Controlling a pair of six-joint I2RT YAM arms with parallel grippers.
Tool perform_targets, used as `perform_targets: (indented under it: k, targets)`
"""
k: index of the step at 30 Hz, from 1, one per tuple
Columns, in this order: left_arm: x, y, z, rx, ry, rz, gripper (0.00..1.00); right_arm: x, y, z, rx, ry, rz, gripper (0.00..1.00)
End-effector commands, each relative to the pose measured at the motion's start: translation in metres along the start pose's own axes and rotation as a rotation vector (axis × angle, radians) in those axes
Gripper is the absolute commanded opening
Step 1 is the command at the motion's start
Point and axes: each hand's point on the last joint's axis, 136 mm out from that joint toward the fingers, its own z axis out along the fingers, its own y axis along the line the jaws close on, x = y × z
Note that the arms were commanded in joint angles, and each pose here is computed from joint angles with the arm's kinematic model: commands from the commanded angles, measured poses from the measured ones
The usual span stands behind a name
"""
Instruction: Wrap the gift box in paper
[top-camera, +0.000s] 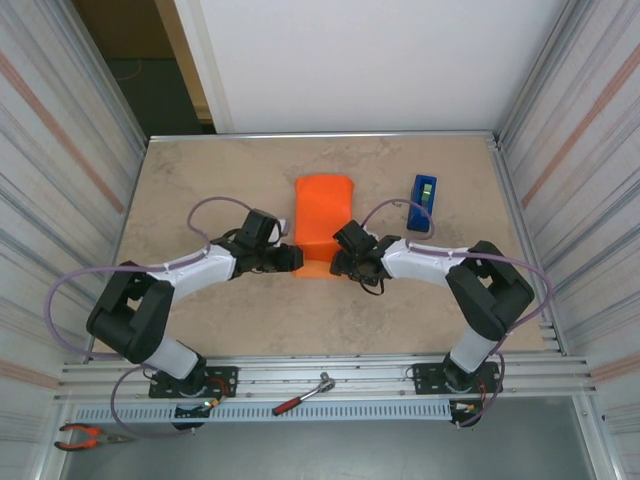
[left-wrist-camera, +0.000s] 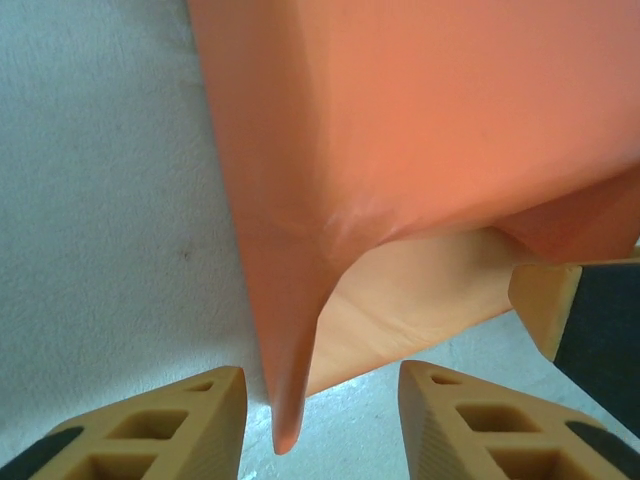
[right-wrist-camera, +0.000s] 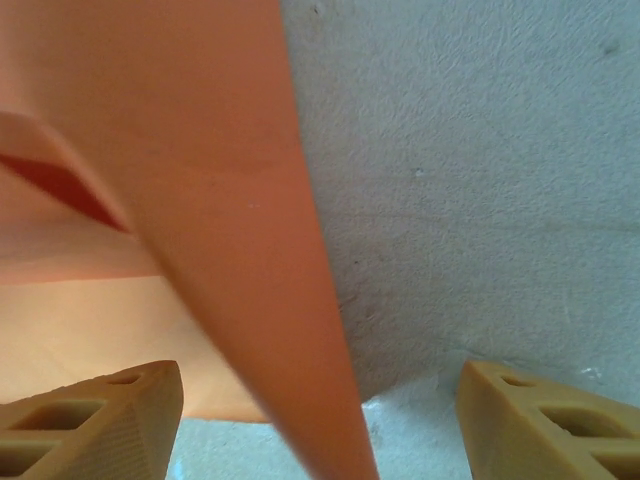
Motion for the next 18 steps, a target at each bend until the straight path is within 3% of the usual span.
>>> perform_targets:
  k: [1,8,14,18]
  targets:
    - [0.014,0.008,0.013,-0.035,0.020,-0.030,0.41,-0.007,0.010,0.001,-0.012,-0.008,0.029,0.68]
    - [0.032,0.017,0.027,-0.076,0.051,-0.048,0.28,-0.006,0.010,0.007,0.000,0.002,0.045,0.52]
    - [0.032,0.016,0.028,-0.100,0.028,-0.035,0.29,-0.003,0.004,0.005,0.032,0.007,0.035,0.50]
    - [0.025,0.016,0.024,-0.121,-0.002,-0.037,0.36,-0.004,0.009,0.001,0.013,0.013,0.008,0.49]
